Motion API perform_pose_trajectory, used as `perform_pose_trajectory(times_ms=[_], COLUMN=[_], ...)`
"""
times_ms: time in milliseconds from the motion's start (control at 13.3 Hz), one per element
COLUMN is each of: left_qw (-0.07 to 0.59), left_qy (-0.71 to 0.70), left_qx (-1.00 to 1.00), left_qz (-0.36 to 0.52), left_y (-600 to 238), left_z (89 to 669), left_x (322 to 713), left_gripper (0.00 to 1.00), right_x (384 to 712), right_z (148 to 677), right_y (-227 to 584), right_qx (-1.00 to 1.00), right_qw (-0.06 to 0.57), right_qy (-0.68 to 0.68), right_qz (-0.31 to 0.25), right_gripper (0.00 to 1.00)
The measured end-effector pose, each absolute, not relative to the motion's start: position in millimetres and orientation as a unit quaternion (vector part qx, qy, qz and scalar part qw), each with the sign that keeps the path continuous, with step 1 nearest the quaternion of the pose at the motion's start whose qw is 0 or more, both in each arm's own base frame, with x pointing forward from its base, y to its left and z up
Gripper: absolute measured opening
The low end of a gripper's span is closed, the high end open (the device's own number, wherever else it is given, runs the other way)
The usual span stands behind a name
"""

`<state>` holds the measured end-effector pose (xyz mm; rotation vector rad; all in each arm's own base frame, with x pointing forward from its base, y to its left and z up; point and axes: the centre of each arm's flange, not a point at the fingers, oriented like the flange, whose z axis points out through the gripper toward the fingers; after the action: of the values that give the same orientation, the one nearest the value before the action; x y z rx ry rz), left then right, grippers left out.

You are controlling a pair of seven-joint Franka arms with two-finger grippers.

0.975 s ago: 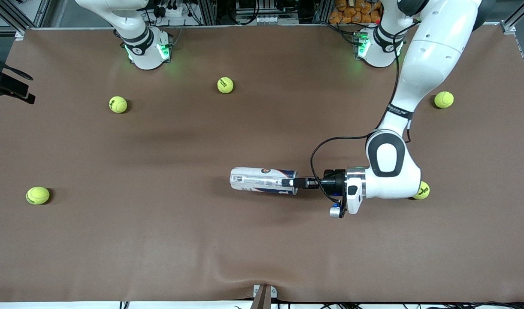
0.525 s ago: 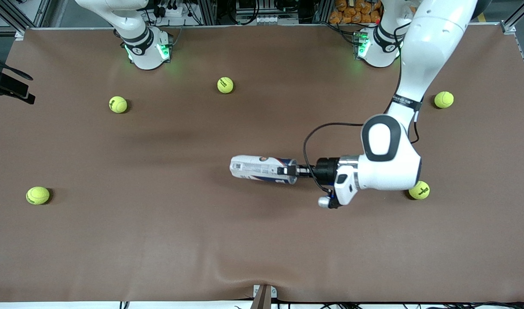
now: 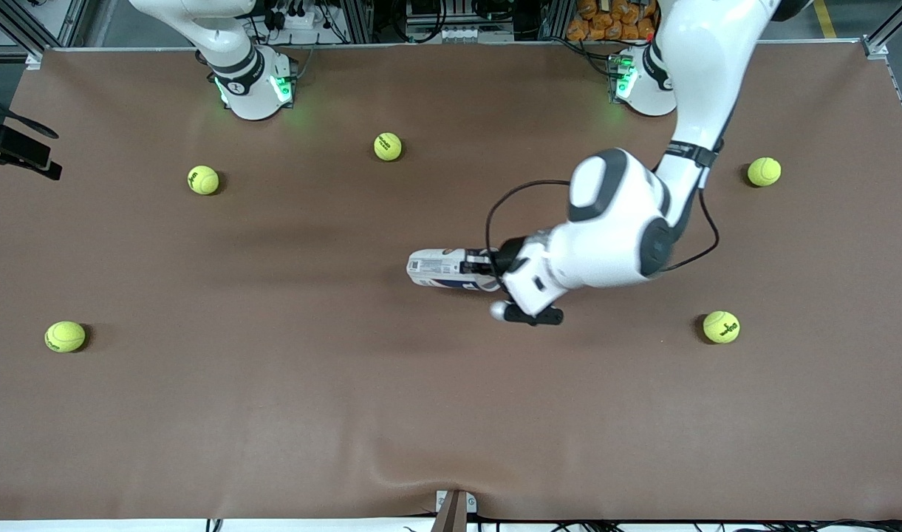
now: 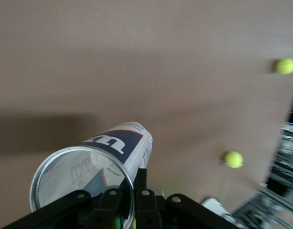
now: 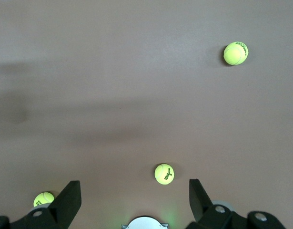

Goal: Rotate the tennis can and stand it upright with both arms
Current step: 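Rotate the can upright with the left gripper and set it down, then open the left gripper and lift it off the upright can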

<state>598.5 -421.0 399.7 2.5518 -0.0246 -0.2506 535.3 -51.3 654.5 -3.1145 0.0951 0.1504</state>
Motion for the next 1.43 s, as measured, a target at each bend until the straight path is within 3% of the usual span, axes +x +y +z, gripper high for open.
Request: perform_pose_trajectory(times_ms=[675,1125,1425], left_qw=[0.095,0.040,0.042], left_qy=[-0.098,-0.128,-0.132], left_qx=[0.991,0.990,0.989], left_qz=[0.015,0.036,0.043], left_y=[-502.8,-534.4,-548.6], left_z=[415.0,386.7,362.6], left_x=[530.7,501.8,496.3], left_gripper=[0.04,0.04,0.08], right_x=[535.5,535.5,535.5], right_z=[654.6,654.7,654.7], right_y=[-50.7,-51.1,-51.9], right_qx=[-0.998,-0.998,-0.998], right_qw=[0.011,0.011,0.011], right_qy=[0.030,0.031,0.032], right_qz=[0.047,0.047,0.047], right_gripper=[1.00,1.00,1.00])
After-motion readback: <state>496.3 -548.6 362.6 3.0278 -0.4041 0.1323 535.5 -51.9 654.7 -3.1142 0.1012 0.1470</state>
